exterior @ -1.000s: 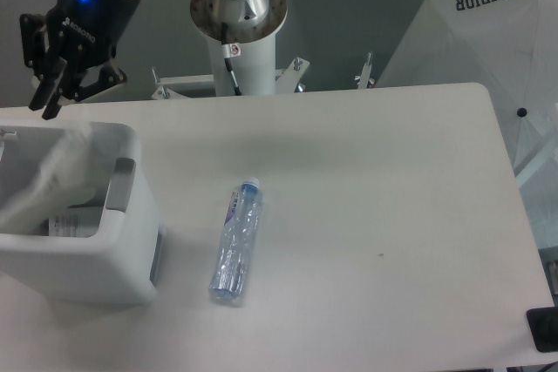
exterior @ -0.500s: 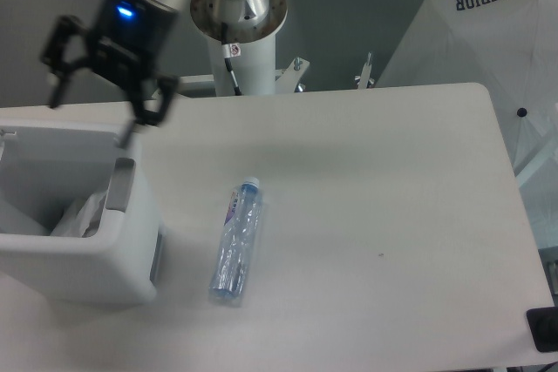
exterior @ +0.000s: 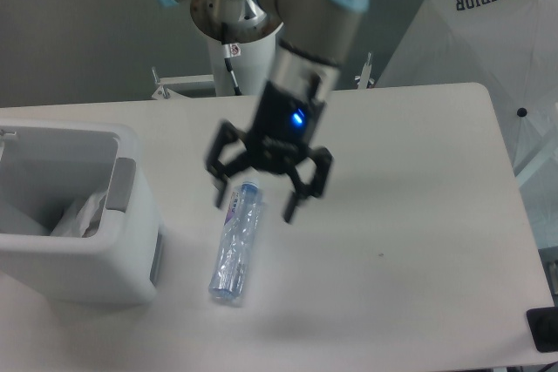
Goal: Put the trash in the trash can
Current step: 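Move the gripper over the clear water bottle and lower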
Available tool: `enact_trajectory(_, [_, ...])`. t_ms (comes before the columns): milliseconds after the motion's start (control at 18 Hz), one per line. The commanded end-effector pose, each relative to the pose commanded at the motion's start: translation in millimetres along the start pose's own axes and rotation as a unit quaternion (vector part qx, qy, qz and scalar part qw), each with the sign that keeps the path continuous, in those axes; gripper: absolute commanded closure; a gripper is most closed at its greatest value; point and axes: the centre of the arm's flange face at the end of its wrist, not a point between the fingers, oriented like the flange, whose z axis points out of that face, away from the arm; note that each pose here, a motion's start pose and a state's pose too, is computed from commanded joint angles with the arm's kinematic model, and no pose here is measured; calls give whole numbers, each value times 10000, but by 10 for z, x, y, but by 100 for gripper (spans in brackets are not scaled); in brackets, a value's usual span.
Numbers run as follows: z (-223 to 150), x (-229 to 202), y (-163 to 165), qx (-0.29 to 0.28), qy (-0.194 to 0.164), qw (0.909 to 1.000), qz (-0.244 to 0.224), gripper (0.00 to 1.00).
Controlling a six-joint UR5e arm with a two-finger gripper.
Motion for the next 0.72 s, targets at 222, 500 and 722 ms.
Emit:
enact_trajectory(222, [242,-93,77,-231,-93,9997,13,0])
enact_trajectory(500, [811,-19,195,-808,-593,9944,337,0])
enact_trajectory(722, [1018,125,241,-1012,-717,9909,523,0])
